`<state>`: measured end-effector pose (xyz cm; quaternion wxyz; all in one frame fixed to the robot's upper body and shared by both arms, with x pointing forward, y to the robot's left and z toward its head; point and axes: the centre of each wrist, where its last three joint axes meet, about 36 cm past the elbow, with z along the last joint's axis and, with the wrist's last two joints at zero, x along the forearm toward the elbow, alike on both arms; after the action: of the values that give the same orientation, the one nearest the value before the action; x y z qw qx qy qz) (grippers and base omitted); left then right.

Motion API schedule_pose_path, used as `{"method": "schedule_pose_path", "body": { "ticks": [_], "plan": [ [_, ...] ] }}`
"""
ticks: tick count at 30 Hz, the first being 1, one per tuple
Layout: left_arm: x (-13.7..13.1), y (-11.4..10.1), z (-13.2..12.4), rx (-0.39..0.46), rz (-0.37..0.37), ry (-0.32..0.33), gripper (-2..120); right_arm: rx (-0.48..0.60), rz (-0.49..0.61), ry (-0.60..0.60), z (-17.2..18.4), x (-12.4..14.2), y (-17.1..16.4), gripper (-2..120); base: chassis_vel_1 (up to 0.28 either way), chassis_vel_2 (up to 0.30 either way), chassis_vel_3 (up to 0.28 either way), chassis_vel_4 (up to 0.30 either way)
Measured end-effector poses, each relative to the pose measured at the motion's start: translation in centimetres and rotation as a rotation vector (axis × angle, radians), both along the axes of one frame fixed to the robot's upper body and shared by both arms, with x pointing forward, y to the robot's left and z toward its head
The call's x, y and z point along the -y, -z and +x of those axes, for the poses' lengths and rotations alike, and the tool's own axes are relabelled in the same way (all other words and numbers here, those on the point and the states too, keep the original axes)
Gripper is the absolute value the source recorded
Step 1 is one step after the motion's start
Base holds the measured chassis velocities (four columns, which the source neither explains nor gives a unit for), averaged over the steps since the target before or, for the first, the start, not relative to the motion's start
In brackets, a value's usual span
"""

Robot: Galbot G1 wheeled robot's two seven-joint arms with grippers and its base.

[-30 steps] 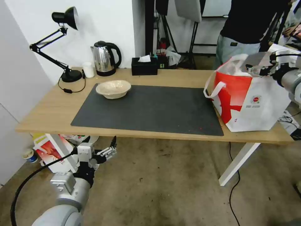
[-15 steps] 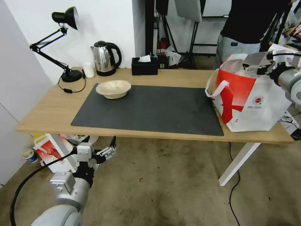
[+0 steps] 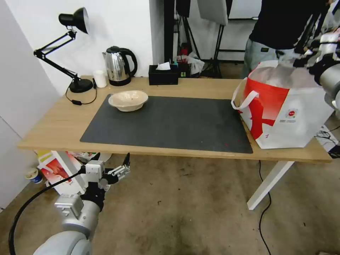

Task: Pick up the trash from the table and place it into the takeout bag.

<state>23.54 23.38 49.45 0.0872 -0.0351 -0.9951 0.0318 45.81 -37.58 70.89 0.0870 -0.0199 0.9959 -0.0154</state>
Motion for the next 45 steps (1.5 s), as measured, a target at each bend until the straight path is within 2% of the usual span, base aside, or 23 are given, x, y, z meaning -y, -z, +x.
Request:
{"method": "schedule_pose_path", "body": {
  "ticks": [3,5,7,10,12,14,18,21,23,25,30,32,36,45],
  "plan": [
    [-0.1,0.0,0.0,0.001,0.001,-0.003,100,0.06,0.055,-0.029,-1.6,-1.5,0.0,100,0.0,0.0,0.0,0.0],
    [-0.1,0.1,0.0,0.003,0.001,-0.007,100,0.129,0.119,-0.091,-4.4,-4.1,0.9,100,0.0,0.0,0.0,0.0],
    [-0.1,0.1,0.0,0.004,0.001,-0.007,100,0.144,0.131,-0.106,-5.0,-4.7,1.2,100,0.0,0.0,0.0,0.0],
    [-0.1,0.1,0.0,0.007,-0.001,-0.011,100,0.206,0.173,-0.161,-7.8,-7.1,3.7,100,0.0,0.0,0.0,0.0],
    [-0.1,0.1,0.0,0.007,-0.001,-0.012,100,0.212,0.178,-0.169,-8.1,-7.4,4.2,100,0.0,0.0,0.0,0.0],
    [-0.1,0.1,0.0,0.005,-0.001,-0.015,100,0.223,0.215,-0.218,-10.2,-9.0,6.9,100,0.0,0.0,0.0,0.0],
    [-0.2,0.2,0.0,0.004,0.0,-0.017,100,0.222,0.235,-0.224,-12.6,-10.5,8.9,100,0.0,0.0,0.0,0.0],
    [-0.1,0.4,0.0,0.001,-0.005,-0.018,100,0.222,0.19,-0.153,-15.5,-12.2,11.1,100,0.0,0.0,0.0,0.0],
    [-0.1,0.4,0.0,0.001,-0.006,-0.018,100,0.215,0.183,-0.136,-15.8,-12.4,11.6,100,0.0,0.0,0.0,0.0],
    [0.0,0.5,0.1,0.0,-0.01,-0.017,100,0.166,0.153,-0.069,-17.4,-13.4,13.9,100,0.0,0.0,0.0,0.0],
    [0.1,0.7,0.2,-0.002,-0.012,-0.018,100,0.115,0.113,-0.014,-19.3,-15.1,16.5,100,0.0,0.0,0.0,0.0],
    [0.1,0.8,0.3,-0.002,-0.01,-0.016,100,0.095,0.092,0.014,-20.6,-16.6,18.0,100,0.0,0.0,0.0,0.0],
    [0.2,0.9,0.2,-0.001,-0.011,-0.015,100,0.07,0.09,0.055,-21.9,-17.9,19.0,100,0.0,0.0,0.0,0.0],
    [0.1,0.9,0.2,0.001,-0.009,-0.019,100,0.015,0.059,0.144,-23.5,-18.7,21.0,100,0.0,0.0,0.0,0.0]
  ]
}}
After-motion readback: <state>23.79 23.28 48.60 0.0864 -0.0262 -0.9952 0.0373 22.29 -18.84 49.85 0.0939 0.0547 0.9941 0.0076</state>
